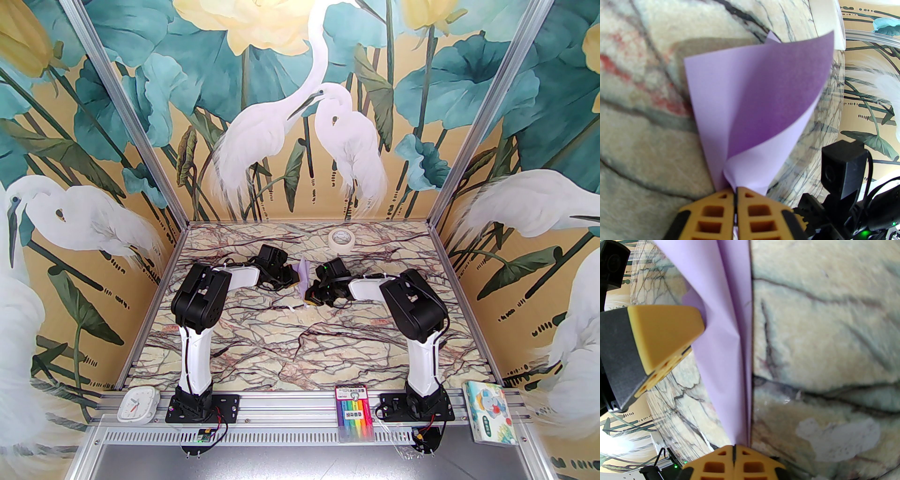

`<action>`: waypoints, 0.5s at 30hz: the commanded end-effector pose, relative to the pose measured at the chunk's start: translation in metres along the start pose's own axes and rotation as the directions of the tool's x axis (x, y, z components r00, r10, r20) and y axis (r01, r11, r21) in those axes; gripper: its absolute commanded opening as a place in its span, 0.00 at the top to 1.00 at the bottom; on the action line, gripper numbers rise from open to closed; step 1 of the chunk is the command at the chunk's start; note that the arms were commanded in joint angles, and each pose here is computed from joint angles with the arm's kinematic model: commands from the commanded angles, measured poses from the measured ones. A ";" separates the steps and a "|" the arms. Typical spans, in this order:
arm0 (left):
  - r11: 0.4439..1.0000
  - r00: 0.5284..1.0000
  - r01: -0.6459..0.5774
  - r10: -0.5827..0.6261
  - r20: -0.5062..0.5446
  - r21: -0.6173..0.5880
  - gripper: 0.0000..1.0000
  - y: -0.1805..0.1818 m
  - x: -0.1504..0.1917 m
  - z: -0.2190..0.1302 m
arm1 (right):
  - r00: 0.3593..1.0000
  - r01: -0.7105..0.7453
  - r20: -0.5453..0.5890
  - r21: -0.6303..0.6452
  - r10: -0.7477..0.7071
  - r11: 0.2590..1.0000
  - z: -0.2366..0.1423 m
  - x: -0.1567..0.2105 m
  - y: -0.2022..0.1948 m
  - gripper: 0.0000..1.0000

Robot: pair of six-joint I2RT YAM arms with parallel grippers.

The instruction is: Fold a paper plane with a square sheet of paper (fold left side to right side)

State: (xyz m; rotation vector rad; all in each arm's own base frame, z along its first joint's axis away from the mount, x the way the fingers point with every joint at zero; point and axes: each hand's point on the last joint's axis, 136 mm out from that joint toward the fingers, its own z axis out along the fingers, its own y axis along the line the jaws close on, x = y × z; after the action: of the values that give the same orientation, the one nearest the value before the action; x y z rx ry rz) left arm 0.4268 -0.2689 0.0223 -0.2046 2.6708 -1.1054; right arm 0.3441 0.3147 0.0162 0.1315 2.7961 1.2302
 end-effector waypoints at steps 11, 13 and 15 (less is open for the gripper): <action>0.997 0.999 -0.045 0.045 -0.004 -0.063 0.93 0.003 -0.010 0.004 | 0.998 -0.046 -0.040 0.115 0.051 0.992 0.012 0.013 -0.035 1.00; 0.997 0.999 -0.050 0.050 -0.002 -0.061 0.93 0.002 -0.011 0.004 | 0.998 -0.048 -0.041 0.117 0.053 0.992 0.012 0.014 -0.036 1.00; 0.997 0.999 -0.048 0.048 -0.006 -0.063 0.93 0.003 -0.010 0.005 | 0.998 -0.049 -0.043 0.119 0.054 0.992 0.013 0.014 -0.037 1.00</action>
State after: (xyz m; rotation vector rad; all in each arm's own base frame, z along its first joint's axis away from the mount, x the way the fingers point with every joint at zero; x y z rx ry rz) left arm 0.4289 -0.2707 0.0235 -0.1632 2.7102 -1.0620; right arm 0.3448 0.3147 0.0145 0.1238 2.8032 1.2153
